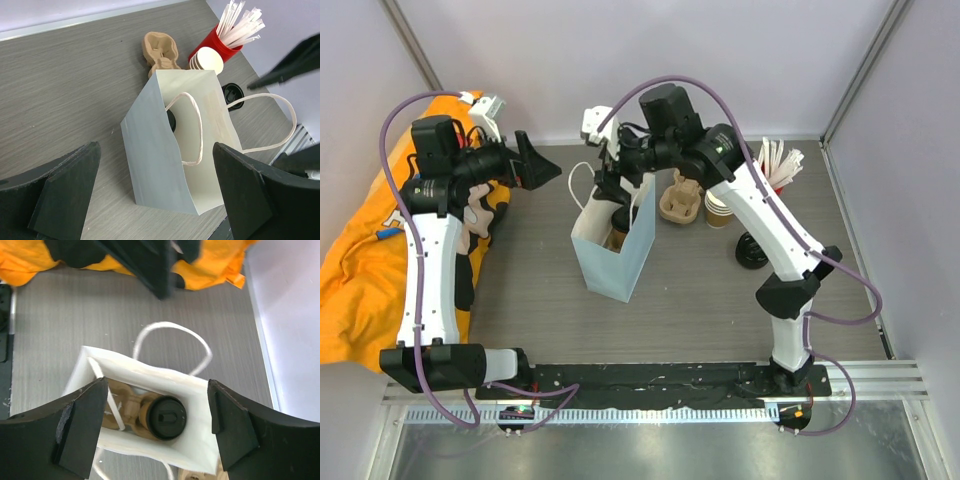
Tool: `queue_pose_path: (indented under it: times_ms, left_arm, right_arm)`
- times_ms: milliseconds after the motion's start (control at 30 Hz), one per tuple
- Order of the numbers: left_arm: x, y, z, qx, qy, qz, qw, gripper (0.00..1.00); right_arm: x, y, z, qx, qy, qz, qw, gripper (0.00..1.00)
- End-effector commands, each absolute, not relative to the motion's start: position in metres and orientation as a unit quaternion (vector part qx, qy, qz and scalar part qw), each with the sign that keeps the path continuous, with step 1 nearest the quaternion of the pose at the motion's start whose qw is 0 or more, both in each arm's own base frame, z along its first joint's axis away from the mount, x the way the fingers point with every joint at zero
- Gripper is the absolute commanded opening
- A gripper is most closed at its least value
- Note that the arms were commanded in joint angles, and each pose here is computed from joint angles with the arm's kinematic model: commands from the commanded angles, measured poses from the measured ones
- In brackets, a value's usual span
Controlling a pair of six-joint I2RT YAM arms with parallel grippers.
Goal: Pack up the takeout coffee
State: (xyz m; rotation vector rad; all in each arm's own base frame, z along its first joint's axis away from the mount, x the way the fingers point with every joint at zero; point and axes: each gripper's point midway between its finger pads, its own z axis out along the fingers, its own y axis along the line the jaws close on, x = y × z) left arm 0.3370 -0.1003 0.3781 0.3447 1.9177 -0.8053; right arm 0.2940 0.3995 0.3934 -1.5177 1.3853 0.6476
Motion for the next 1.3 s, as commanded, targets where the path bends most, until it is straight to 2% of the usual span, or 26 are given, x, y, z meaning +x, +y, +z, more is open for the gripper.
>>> queue_pose_path:
  times_ms: [0,300,533,733,933,1267]
  left_arm:
    - [0.330,-0.101,0.396,0.162,0.771,-0.331,0.520,1.00]
    - [0.322,-0.109,0.401,0.182,0.760,-0.351,0.516,1.00]
    - [0.321,-0.112,0.405,0.188,0.755,-0.362,0.512,1.00]
    - [0.321,-0.115,0.407,0.192,0.754,-0.365,0.512,1.00]
    - [0.324,-0.131,0.406,0.205,0.755,-0.367,0.504,1.00]
    - [0.341,-0.173,0.366,0.250,0.786,-0.343,0.449,1.00]
  right_arm:
    - [0.309,0.373,0.449,-0.562,0.563,0.269,0.542,0.84]
    - [0.353,0.332,0.481,-0.489,0.585,0.269,0.588,0.84]
    - [0.361,0.302,0.489,-0.490,0.577,0.266,0.597,0.82]
    - [0.346,0.284,0.470,-0.536,0.567,0.263,0.568,0.82]
    - [0.321,0.277,0.428,-0.602,0.550,0.265,0.515,0.78]
    - [0.308,0.280,0.391,-0.630,0.537,0.290,0.479,0.73]
